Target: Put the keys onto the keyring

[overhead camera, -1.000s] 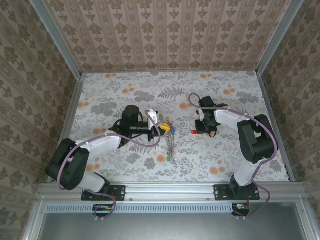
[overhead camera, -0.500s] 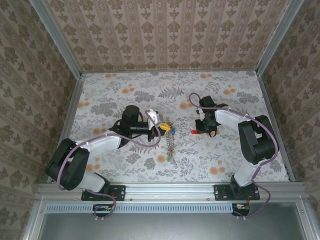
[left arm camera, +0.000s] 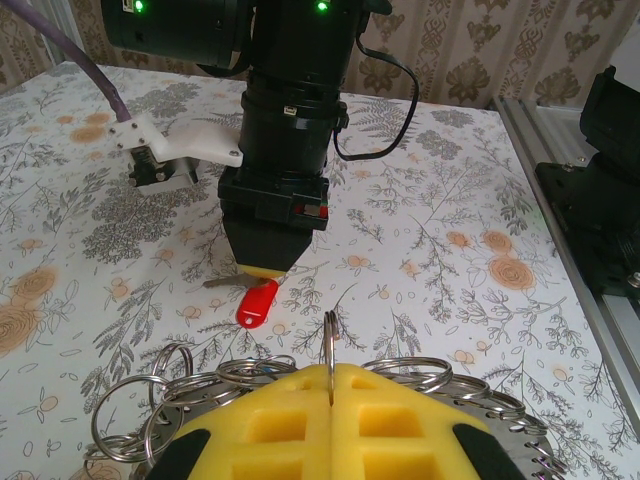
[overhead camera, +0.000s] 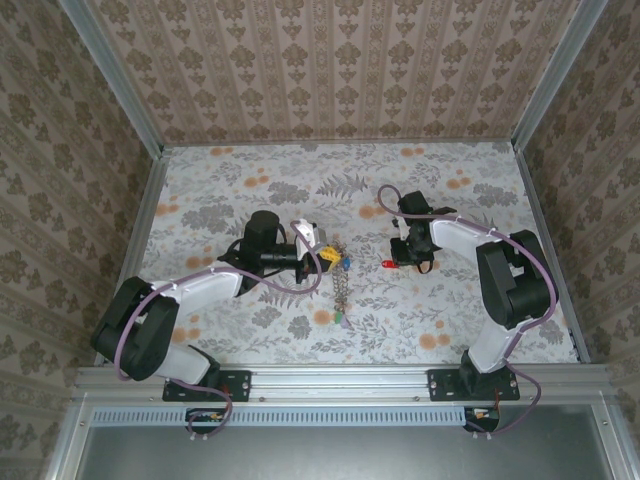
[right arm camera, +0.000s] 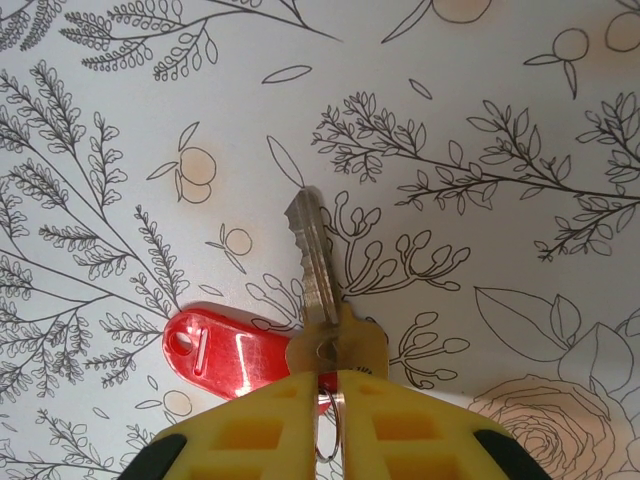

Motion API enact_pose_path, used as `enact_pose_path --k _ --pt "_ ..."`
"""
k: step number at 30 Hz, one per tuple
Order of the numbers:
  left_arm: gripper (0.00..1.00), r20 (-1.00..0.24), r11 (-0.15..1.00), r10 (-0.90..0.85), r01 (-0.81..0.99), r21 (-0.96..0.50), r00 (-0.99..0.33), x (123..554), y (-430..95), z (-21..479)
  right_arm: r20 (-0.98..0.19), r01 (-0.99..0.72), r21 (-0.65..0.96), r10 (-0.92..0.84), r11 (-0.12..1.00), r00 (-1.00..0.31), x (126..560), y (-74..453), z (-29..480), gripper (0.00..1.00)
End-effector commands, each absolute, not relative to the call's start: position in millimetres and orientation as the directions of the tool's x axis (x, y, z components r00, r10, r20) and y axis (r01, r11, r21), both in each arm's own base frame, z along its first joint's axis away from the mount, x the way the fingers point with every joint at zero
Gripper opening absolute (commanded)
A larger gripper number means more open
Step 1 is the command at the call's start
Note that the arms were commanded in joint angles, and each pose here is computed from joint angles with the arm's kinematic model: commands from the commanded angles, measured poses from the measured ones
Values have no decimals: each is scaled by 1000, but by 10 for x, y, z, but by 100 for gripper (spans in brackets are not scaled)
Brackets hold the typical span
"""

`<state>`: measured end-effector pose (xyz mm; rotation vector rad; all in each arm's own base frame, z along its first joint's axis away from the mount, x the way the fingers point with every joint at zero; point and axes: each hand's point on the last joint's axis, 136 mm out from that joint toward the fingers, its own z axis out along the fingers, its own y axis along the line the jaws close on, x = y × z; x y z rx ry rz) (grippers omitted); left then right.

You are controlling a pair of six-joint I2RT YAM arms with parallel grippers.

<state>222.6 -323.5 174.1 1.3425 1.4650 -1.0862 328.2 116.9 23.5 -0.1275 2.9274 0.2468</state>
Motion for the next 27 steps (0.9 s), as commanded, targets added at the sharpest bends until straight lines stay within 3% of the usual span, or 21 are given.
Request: enact_pose_path --k 1,20,27 --pt "0 -973 16 229 1000 -15 -18 2221 -3286 1899 -197 -93 163 -59 982 -979 3298 1200 202 15" --pt "0 -972 20 233 1000 -14 -18 2225 -3283 1890 -224 -114 153 -78 982 -971 3268 1169 354 7" --pt "0 -973 25 229 1000 -11 -17 2228 -3283 1895 -385 -257 249 -149 934 -911 3205 1351 789 5"
